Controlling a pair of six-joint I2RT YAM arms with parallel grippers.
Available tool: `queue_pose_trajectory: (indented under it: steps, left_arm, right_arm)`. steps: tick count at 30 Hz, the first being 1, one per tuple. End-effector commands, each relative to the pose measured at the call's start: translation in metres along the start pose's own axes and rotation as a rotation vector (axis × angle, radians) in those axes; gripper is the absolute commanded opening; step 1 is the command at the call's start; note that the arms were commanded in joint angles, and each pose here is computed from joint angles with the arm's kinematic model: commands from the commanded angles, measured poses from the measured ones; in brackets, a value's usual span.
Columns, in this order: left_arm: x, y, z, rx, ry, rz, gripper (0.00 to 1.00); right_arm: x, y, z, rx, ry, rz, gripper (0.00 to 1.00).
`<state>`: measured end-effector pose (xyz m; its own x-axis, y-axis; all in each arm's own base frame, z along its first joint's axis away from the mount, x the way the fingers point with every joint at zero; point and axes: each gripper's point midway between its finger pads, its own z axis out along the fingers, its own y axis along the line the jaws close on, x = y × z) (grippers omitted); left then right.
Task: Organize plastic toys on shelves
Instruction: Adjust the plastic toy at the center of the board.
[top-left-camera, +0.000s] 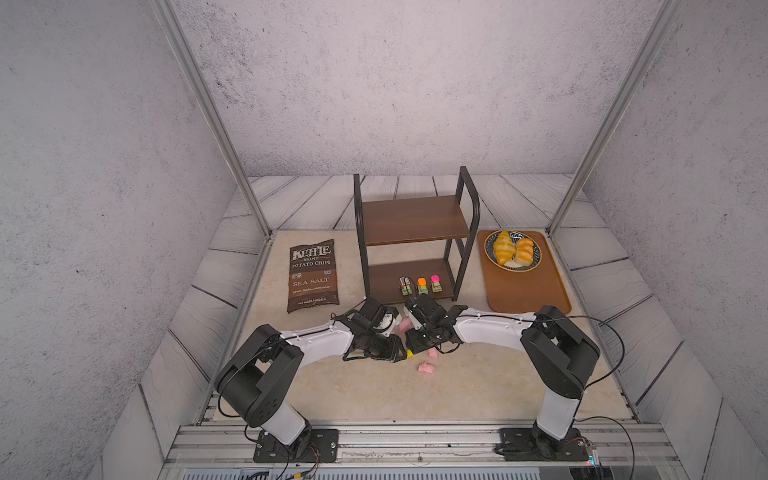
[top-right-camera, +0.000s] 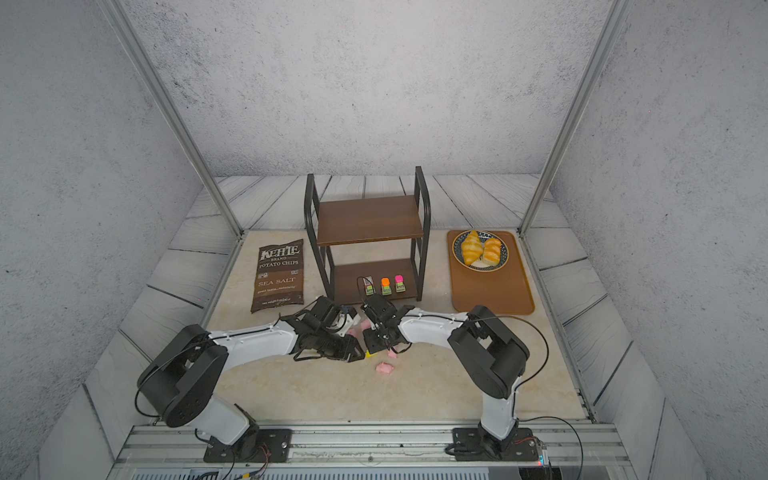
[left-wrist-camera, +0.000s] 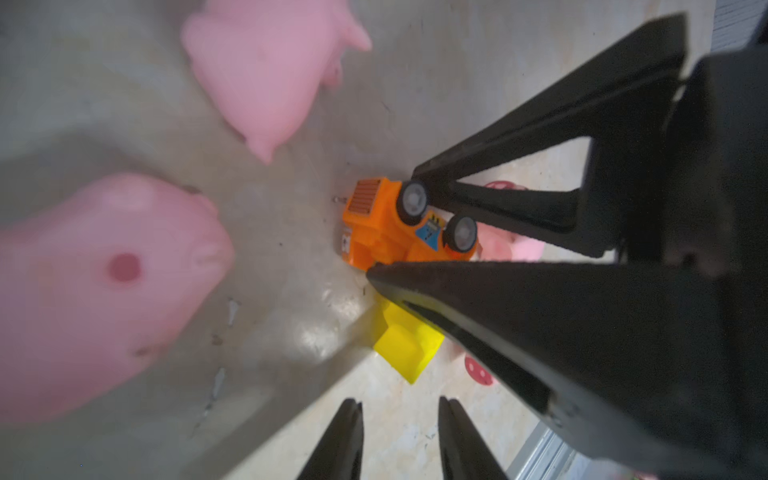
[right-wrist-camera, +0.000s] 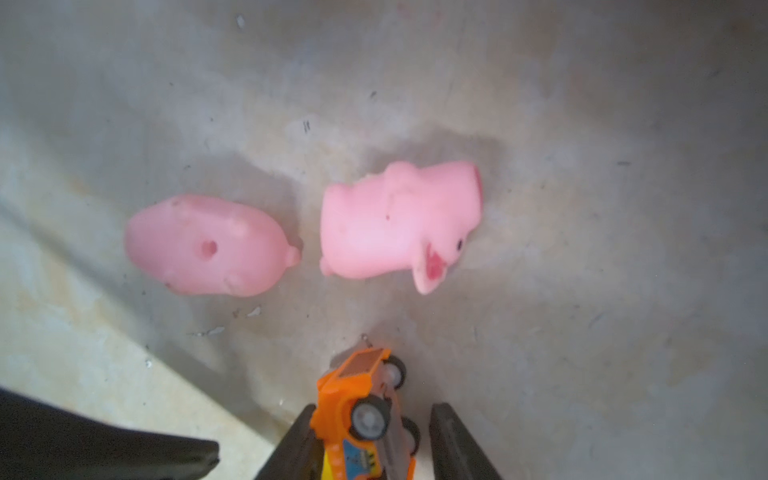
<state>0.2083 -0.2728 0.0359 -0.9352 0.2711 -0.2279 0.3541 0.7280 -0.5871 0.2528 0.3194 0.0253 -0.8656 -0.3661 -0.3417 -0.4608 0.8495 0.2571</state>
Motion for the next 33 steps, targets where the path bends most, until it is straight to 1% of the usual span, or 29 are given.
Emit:
queue_pose_trajectory:
  steps: [1,8,11,17,21,26,33]
  left_arm:
    - [0.003,0.000,0.008,0.000,0.026,0.023,0.36]
    - [0.002,0.009,0.011,-0.045,0.027,0.010,0.35]
    - [0.000,0.014,0.010,-0.076,0.016,0.003,0.35]
    - [0.000,0.021,0.009,-0.119,0.009,-0.008,0.31]
    - [-0.001,0.021,0.008,-0.122,0.005,-0.008,0.30]
    - [-0.001,0.021,0.007,-0.123,0.001,-0.007,0.30]
    - [-0.001,0.019,0.005,-0.122,-0.001,-0.004,0.30]
  right_arm:
    - [-0.007,0.009,-0.025,-0.025,-0.029,0.007,0.47]
    - [-0.012,0.013,-0.038,-0.039,-0.054,0.006,0.49]
    - [-0.015,0.009,-0.043,-0.019,-0.075,0.012,0.49]
    - [-0.017,0.001,-0.048,0.007,-0.100,0.025,0.35]
    - [-0.017,-0.008,-0.048,0.042,-0.102,0.042,0.28]
    - [-0.013,-0.017,-0.045,0.059,-0.088,0.058,0.26]
    - [-0.005,-0.024,-0.036,0.077,-0.056,0.061,0.25]
